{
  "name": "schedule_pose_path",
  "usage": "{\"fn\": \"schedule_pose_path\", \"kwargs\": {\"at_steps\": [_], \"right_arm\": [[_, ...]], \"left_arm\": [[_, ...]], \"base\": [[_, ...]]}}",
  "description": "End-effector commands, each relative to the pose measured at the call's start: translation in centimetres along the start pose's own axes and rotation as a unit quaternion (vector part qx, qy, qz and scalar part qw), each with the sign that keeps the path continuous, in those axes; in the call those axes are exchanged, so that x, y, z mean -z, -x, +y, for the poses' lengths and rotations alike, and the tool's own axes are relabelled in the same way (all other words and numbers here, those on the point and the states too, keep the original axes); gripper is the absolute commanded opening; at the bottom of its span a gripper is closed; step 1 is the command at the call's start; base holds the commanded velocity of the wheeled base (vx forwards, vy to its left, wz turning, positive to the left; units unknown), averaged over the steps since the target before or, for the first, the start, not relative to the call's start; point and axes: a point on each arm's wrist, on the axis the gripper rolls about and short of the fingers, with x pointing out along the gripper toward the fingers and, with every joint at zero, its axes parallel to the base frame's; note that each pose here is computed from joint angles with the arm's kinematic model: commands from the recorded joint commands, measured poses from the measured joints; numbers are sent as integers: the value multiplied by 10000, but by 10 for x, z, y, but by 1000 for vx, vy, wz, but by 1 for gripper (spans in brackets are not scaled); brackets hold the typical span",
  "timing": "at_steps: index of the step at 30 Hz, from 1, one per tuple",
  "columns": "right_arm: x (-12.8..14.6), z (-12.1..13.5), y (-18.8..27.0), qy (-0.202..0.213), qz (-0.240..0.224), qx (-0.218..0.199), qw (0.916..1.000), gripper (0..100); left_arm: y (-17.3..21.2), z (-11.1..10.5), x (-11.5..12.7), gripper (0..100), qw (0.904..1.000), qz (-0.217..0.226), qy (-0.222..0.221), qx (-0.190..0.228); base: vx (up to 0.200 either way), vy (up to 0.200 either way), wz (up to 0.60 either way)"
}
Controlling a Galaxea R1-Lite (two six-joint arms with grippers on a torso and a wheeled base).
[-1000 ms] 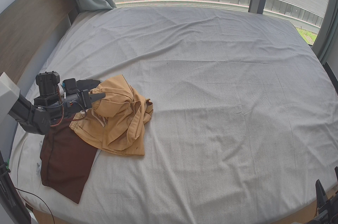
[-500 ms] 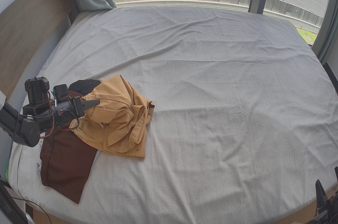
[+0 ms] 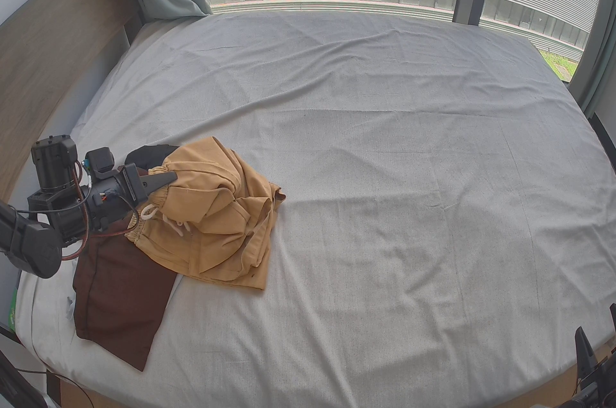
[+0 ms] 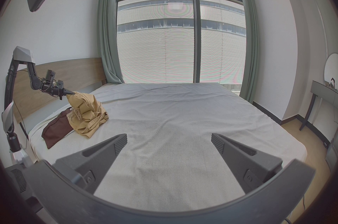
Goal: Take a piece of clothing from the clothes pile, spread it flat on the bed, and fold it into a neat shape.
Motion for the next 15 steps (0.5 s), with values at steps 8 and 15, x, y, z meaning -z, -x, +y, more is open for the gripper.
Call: {"fn": "schedule_pose_path", "kwargs": {"at_steps": [8,15], "right_arm": [[5,0,0,0,29,-1,10000,100],[5,0,0,0,29,7,10000,100]], "left_arm": [[0,-36,3,0,9963,-562,573,317],[-10,-57,10,0,9899,-978,999,235]], "base": [[0,0,0],[0,0,0]]}}
